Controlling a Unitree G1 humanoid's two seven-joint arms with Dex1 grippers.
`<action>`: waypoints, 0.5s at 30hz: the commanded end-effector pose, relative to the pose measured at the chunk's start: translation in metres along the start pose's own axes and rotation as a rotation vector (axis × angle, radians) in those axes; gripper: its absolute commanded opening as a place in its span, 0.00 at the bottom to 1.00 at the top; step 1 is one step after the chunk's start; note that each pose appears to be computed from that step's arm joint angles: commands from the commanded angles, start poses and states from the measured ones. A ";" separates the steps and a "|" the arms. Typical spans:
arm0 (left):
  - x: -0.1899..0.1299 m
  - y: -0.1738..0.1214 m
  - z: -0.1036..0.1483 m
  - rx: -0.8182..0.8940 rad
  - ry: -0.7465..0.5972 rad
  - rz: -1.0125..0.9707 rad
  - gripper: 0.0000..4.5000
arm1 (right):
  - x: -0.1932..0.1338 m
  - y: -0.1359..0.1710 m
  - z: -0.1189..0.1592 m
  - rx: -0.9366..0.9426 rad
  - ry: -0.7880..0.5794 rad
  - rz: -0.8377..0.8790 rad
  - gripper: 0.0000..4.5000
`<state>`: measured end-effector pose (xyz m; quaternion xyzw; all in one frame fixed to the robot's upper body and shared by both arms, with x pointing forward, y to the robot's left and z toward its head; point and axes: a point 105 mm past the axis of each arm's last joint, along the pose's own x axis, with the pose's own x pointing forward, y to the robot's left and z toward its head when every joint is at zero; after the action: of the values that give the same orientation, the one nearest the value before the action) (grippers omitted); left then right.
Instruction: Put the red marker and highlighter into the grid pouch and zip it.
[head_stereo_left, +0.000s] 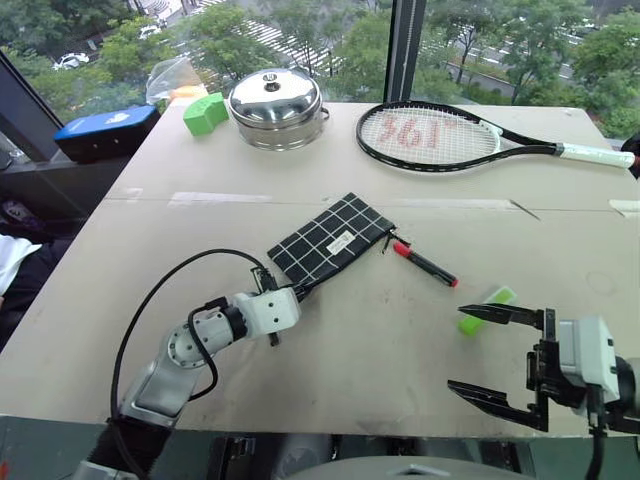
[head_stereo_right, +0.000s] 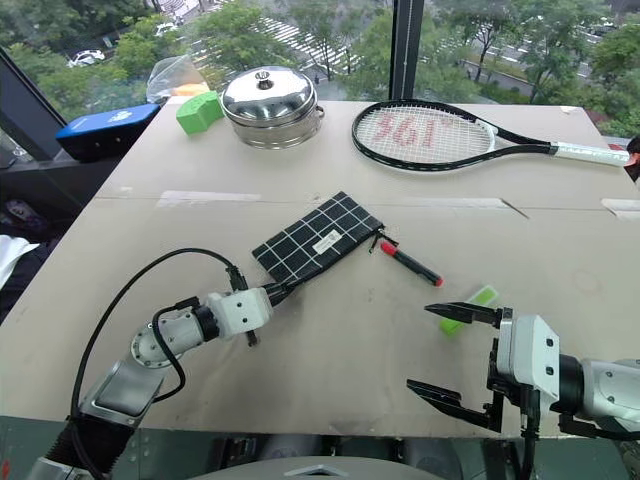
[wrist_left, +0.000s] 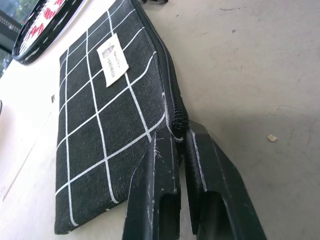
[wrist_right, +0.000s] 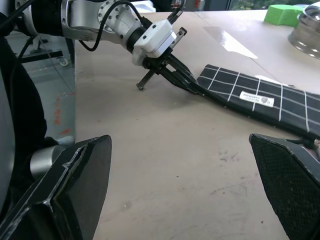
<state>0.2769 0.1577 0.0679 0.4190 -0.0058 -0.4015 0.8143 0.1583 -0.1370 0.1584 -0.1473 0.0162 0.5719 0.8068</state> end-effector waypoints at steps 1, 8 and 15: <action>0.001 0.001 -0.022 -0.045 0.079 0.061 0.32 | 0.003 0.003 0.007 -0.026 -0.023 0.005 1.00; 0.015 0.006 -0.007 -0.213 0.009 0.197 0.99 | 0.001 0.003 0.007 -0.026 -0.018 -0.005 1.00; 0.026 0.007 -0.002 -0.327 0.000 0.194 0.99 | 0.003 0.002 0.007 -0.029 -0.017 -0.010 1.00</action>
<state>0.3026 0.1494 0.0736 0.2944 -0.0067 -0.3021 0.9067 0.1580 -0.1349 0.1573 -0.1419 0.0163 0.5685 0.8102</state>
